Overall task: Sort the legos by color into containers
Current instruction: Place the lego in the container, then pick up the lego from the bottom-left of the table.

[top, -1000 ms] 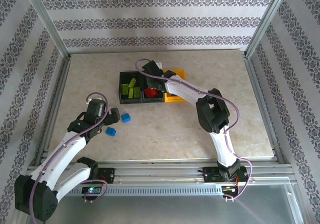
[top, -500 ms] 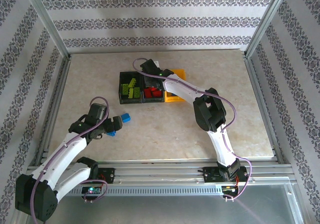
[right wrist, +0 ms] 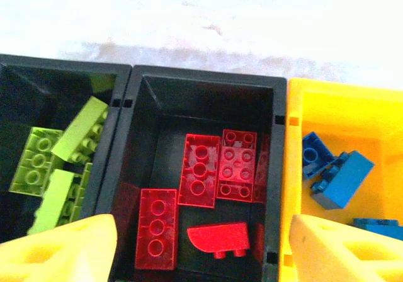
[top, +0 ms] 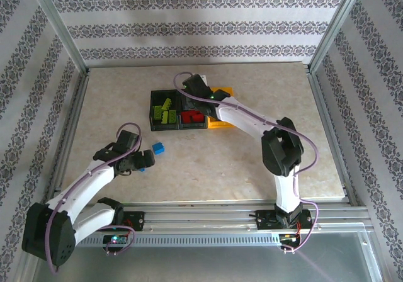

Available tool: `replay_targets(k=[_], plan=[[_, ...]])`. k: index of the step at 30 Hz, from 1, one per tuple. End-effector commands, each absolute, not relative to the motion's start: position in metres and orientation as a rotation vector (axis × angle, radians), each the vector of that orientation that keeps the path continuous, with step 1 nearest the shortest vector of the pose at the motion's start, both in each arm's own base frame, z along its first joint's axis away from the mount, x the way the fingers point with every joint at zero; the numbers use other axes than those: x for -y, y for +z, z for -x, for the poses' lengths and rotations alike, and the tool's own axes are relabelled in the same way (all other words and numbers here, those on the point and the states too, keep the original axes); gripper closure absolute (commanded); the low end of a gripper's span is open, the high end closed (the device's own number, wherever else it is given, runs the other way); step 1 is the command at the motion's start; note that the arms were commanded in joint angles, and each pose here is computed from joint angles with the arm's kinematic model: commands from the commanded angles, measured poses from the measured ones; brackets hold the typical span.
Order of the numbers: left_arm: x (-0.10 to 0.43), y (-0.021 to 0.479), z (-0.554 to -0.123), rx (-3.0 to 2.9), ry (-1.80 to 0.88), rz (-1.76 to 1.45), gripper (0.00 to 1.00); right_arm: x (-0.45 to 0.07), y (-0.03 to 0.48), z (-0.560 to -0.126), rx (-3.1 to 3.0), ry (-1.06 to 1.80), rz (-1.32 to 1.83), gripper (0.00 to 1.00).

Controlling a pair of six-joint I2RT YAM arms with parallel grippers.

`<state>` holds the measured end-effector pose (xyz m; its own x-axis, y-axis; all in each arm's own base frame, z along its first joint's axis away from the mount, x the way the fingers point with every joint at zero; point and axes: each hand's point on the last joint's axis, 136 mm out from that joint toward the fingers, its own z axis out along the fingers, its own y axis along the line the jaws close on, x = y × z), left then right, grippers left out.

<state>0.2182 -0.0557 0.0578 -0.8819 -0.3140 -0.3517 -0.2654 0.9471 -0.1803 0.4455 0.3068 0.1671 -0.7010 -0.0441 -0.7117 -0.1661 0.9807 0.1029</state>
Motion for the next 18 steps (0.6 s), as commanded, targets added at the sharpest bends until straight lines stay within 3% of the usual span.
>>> replay_targets(k=[1, 8, 18], plan=[[0.049, 0.041, -0.206, -2.781, -0.137, 0.494, 0.08, -0.304, 0.188, -0.436, -2.29, 0.244, 0.104, 0.24], [0.054, 0.026, -0.205, -2.817, -0.154, 0.506, 0.12, -0.296, 0.205, -0.423, -2.258, 0.276, 0.087, 0.21], [0.063, 0.025, -0.22, -2.787, -0.188, 0.493, 0.27, -0.295, 0.217, -0.412, -2.226, 0.295, 0.08, 0.19]])
